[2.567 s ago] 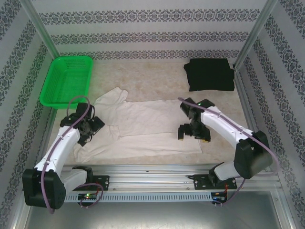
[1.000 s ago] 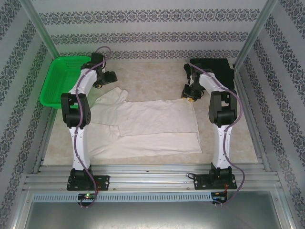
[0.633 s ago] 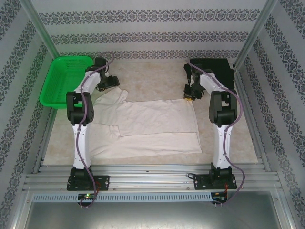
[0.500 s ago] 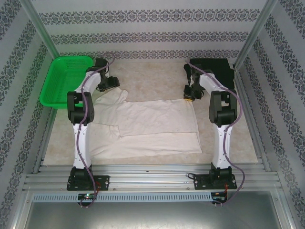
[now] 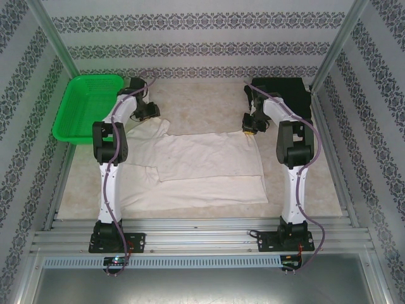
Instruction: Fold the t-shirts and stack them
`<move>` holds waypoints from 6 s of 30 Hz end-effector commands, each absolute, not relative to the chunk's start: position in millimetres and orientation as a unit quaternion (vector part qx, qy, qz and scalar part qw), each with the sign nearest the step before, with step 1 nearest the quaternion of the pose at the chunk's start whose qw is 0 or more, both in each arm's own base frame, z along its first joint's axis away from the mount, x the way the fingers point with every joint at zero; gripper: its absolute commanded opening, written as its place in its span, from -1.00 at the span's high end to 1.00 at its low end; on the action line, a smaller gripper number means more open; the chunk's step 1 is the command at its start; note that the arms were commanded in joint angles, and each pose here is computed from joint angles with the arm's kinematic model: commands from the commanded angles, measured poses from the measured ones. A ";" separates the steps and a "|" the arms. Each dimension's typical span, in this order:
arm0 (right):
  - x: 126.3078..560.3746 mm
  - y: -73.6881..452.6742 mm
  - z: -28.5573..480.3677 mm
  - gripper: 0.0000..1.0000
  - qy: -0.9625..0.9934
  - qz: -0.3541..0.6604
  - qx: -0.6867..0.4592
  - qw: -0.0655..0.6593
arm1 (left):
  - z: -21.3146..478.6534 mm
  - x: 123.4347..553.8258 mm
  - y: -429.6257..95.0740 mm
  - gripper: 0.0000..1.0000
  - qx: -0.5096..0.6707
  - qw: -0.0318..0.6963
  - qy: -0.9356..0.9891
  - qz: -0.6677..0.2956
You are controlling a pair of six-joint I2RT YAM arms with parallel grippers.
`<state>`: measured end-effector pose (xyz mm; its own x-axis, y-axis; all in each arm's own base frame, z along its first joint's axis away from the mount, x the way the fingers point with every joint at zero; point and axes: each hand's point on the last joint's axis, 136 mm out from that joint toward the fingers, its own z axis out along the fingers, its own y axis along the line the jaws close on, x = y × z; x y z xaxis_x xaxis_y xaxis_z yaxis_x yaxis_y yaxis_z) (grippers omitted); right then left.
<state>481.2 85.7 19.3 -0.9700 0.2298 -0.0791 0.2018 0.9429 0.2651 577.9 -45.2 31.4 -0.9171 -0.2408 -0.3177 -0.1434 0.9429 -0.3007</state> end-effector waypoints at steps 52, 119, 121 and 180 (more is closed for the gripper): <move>486.4 73.4 93.2 1.00 0.968 0.152 0.107 0.166 | 174.1 539.9 -3.9 1.00 -0.023 0.343 0.938 0.049; 283.1 62.8 35.0 0.98 0.983 0.116 0.134 0.037 | 90.9 270.3 18.4 1.00 -0.240 0.235 0.942 0.027; 280.4 62.6 33.4 0.96 0.984 0.114 0.134 0.034 | 87.6 266.8 20.0 1.00 -0.243 0.230 0.942 0.032; 303.5 152.3 155.3 -0.96 0.933 0.275 -0.036 0.227 | 28.7 255.6 28.1 0.37 -0.360 0.096 0.928 -0.031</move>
<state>297.8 146.3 145.6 -0.9073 0.0832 -0.4122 -0.1482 0.8541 0.4986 279.3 20.6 28.0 -0.7150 -0.6762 -0.1776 -0.6513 0.7366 -0.1821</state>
